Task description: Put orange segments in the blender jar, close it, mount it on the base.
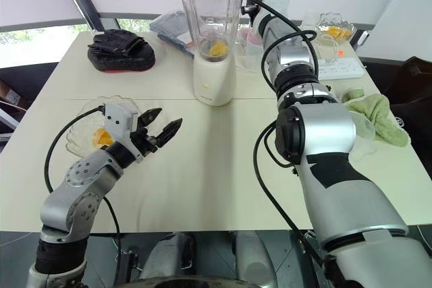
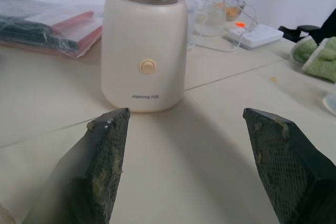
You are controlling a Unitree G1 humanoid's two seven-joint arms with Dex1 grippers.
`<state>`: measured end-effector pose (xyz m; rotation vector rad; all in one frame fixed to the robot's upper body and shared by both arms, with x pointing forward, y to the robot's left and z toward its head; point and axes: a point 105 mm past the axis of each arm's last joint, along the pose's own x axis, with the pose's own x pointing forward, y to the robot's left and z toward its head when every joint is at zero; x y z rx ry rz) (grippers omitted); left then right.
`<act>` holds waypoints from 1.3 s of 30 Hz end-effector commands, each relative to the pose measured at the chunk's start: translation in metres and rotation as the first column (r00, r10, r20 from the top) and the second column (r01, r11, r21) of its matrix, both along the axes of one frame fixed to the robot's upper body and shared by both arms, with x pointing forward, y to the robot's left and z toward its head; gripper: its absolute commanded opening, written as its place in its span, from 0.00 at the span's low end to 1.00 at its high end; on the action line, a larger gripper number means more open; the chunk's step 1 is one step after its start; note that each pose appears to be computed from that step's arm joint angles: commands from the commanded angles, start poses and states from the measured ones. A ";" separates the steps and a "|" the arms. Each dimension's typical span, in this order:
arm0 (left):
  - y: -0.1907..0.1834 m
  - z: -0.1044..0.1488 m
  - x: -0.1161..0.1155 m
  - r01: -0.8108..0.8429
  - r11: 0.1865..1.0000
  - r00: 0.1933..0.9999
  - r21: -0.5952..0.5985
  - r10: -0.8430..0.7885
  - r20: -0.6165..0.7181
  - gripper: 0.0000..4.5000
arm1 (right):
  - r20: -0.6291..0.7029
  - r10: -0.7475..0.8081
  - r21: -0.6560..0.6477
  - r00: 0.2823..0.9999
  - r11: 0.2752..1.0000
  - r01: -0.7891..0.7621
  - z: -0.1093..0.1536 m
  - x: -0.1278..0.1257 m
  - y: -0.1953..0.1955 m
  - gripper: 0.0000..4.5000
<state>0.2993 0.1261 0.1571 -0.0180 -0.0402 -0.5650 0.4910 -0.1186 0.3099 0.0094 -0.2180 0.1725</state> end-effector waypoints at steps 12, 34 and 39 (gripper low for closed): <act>-0.003 0.011 -0.007 0.004 1.000 0.999 -0.003 -0.004 0.049 0.80 | 0.149 -0.013 -0.007 0.989 1.000 0.015 0.042 -0.008 0.002 0.23; -0.006 0.011 -0.007 0.008 1.000 0.999 0.007 -0.009 0.051 0.80 | 0.084 -0.005 -0.022 0.996 1.000 0.007 0.016 -0.004 0.004 0.23; -0.006 0.011 -0.008 0.004 1.000 0.999 0.011 -0.005 0.052 0.80 | 0.043 -0.012 -0.046 0.999 0.999 0.014 0.002 -0.001 0.003 0.23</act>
